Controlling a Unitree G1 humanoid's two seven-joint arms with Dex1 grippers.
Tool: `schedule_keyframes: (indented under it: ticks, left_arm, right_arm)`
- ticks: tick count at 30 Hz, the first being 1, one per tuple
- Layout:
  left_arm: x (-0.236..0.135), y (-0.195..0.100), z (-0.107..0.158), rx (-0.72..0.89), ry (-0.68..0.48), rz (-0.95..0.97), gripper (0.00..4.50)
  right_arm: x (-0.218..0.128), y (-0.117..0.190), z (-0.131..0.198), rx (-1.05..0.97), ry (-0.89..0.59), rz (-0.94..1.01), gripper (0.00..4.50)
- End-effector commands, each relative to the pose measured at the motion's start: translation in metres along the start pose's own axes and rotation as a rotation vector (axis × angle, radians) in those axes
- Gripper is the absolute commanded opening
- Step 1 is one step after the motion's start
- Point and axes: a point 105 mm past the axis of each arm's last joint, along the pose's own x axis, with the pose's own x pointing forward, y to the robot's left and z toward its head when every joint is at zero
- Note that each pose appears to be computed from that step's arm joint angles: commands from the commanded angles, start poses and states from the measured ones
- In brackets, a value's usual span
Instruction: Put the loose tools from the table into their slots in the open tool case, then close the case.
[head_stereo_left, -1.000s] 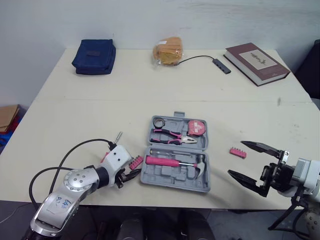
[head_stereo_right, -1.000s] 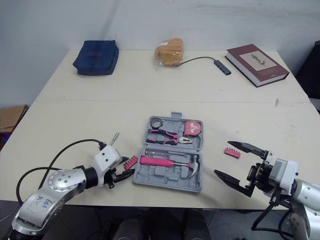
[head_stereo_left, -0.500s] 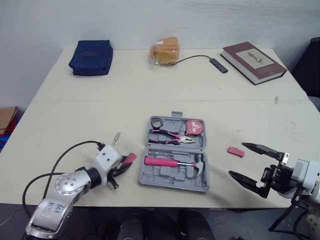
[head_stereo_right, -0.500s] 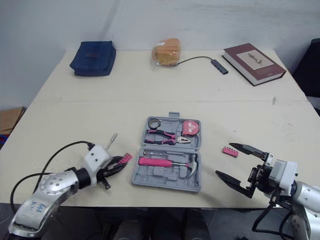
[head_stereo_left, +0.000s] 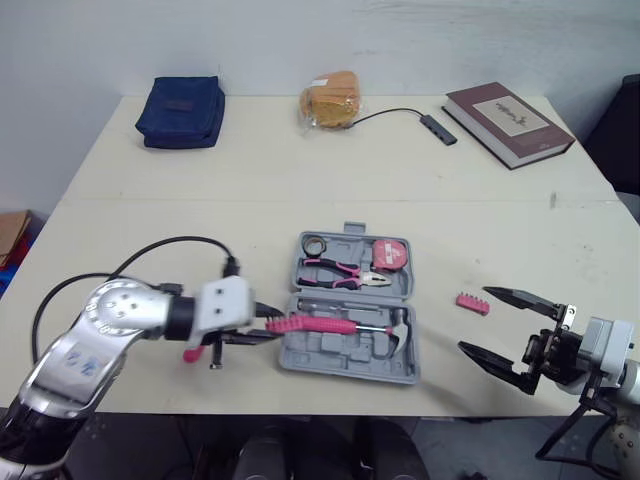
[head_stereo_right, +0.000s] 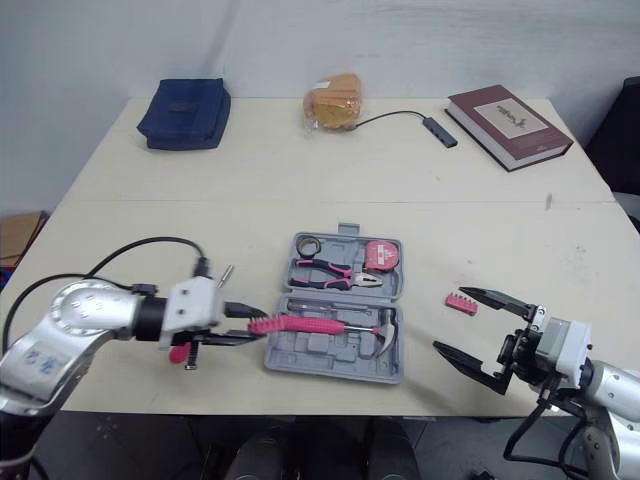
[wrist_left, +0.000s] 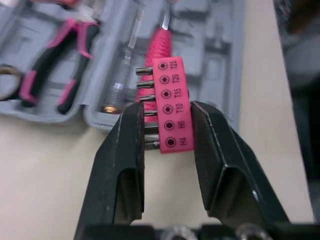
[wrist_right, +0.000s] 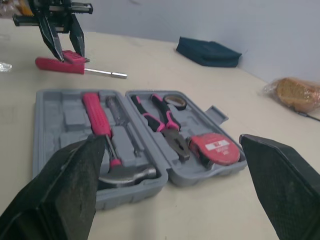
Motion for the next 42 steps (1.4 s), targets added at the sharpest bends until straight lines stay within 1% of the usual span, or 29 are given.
schedule_keyframes:
  ticks: [1, 4, 8, 10, 21, 34, 37, 42]
  left_arm:
    - [0.016, -0.012, 0.002, 0.005, 0.072, -0.1, 0.67]
    - [0.02, -0.016, -0.007, 0.051, 0.158, -0.147, 0.67]
    - [0.03, 0.0, -0.009, 0.068, 0.188, -0.084, 0.67]
    - [0.031, 0.003, -0.011, 0.088, 0.207, -0.083, 0.67]
    - [0.045, 0.004, -0.008, 0.089, 0.221, -0.113, 0.67]
    - [0.047, 0.013, -0.009, 0.098, 0.337, -0.127, 0.67]
    - [0.05, 0.011, -0.005, 0.094, 0.32, -0.138, 0.67]
    - [0.052, 0.007, -0.003, 0.1, 0.324, -0.169, 0.67]
  right_arm:
    - [-0.001, 0.0, 0.003, -0.03, -0.002, 0.009, 4.5]
    - [-0.003, 0.0, 0.003, -0.031, 0.001, 0.003, 4.5]
    - [-0.006, 0.002, 0.003, -0.03, 0.004, -0.015, 4.5]
    - [-0.006, 0.003, 0.003, -0.029, 0.004, -0.016, 4.5]
    - [-0.007, 0.006, 0.004, -0.026, 0.007, -0.029, 4.5]
    - [-0.005, 0.008, 0.006, -0.028, 0.003, -0.04, 4.5]
    - [-0.004, 0.009, 0.006, -0.028, 0.0, -0.042, 4.5]
    - [-0.003, 0.009, 0.006, -0.027, -0.001, -0.044, 4.5]
